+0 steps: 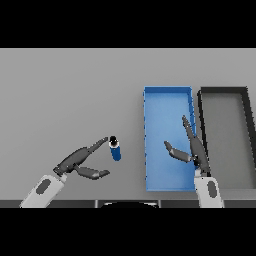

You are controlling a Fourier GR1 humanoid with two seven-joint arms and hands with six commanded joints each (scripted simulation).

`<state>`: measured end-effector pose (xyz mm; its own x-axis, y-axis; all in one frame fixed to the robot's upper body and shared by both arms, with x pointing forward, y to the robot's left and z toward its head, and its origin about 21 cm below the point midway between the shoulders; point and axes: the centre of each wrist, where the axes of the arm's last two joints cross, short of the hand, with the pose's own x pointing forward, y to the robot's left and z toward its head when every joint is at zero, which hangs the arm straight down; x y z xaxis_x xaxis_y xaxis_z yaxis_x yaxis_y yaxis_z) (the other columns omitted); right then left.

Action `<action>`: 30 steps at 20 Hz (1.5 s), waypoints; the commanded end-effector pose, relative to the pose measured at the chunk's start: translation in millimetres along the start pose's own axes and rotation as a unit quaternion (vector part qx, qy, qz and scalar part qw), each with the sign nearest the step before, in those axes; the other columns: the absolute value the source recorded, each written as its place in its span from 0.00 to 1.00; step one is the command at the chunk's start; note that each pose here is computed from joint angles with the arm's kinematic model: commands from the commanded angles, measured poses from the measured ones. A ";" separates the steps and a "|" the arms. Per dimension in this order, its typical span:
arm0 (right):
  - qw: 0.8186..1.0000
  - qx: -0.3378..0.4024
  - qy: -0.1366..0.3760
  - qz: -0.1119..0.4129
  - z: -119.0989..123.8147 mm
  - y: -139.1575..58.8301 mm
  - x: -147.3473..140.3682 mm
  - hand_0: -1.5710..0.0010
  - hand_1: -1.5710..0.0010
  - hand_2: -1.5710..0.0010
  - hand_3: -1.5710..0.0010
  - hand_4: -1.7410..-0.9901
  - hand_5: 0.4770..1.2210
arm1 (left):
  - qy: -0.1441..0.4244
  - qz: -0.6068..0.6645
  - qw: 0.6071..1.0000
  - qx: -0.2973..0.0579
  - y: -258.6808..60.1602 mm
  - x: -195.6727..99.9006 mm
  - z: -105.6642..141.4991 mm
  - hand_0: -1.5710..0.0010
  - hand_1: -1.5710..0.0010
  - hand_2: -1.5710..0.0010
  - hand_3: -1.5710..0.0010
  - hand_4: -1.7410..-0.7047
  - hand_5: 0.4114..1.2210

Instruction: Pick up the blue pipe and place it into the blue bin.

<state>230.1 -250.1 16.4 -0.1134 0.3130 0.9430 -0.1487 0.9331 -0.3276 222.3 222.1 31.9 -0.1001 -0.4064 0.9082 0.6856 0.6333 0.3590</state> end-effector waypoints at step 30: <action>1.000 -0.005 0.003 -0.002 2.5 -4.3 -2.0 1.00 1.00 1.00 1.00 0.75 0.11 | -0.092 0.114 0.989 0.019 -67.1 -12.3 -90.0 0.12 0.10 0.08 0.10 0.19 0.93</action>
<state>228.5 -255.1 15.8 -0.1069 0.3094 0.9449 -0.1389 0.9364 -0.3223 242.4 125.4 -22.8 -0.0770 -0.1238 0.9893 0.6789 0.7202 0.1430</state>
